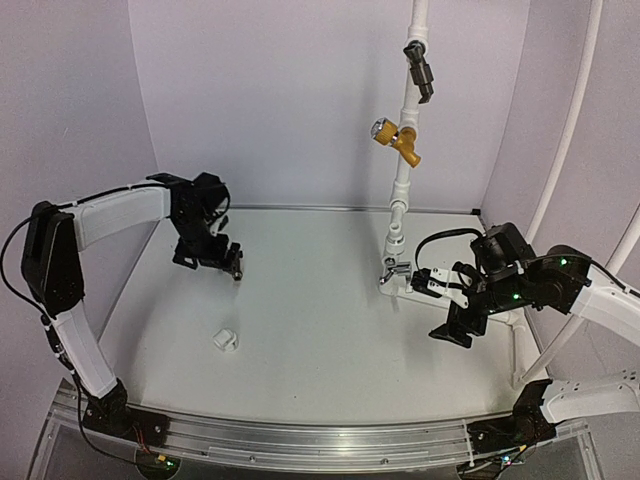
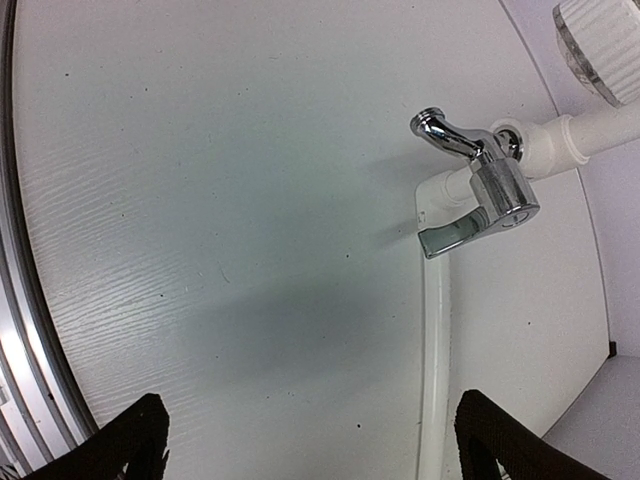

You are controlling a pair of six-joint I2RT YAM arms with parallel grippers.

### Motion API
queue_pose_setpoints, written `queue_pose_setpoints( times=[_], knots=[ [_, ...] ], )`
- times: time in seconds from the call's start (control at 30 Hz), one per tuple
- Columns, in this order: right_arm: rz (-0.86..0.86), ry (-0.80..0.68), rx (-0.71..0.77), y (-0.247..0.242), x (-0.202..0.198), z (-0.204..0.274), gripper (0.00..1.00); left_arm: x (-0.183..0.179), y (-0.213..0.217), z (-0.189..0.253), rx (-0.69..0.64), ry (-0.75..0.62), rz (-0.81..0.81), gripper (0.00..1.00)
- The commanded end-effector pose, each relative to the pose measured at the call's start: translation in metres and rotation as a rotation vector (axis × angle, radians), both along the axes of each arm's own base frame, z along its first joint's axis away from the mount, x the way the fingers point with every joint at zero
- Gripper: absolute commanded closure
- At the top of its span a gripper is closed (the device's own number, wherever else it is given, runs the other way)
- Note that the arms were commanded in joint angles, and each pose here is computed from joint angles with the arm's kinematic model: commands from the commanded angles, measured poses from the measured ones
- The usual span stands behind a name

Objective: Install the water faucets

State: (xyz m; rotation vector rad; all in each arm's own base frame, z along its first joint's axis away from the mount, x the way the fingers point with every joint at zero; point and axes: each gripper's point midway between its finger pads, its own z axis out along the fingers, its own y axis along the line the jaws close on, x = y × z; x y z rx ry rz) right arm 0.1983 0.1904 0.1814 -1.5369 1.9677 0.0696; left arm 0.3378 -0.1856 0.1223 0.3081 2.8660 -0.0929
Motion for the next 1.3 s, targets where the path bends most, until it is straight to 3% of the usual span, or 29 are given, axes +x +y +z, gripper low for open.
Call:
queue_pose_setpoints(
  times=[0.0,0.13,0.3,0.47,0.73,1.27],
  knots=[
    [-0.013,-0.046,0.038,0.003,0.005,0.017,0.03,0.061,0.027,0.037,-0.118,-0.198,0.129,0.00],
    [-0.029,-0.061,0.035,0.001,0.007,0.019,0.03,0.091,0.043,0.027,-0.178,-0.218,0.253,0.04],
    [-0.057,-0.074,0.030,-0.004,0.009,0.017,0.03,0.095,0.022,0.007,-0.302,-0.206,0.321,0.25],
    [-0.064,-0.077,0.046,-0.003,0.009,0.017,0.03,0.091,0.012,-0.008,-0.303,-0.235,0.348,0.37],
    [-0.057,-0.080,0.076,0.003,0.010,0.023,0.03,0.094,-0.010,-0.057,-0.263,-0.169,0.330,0.41],
    [-0.098,-0.124,0.108,-0.001,0.015,0.032,0.04,0.121,-0.007,-0.099,-0.159,-0.168,0.361,0.51]
  ],
)
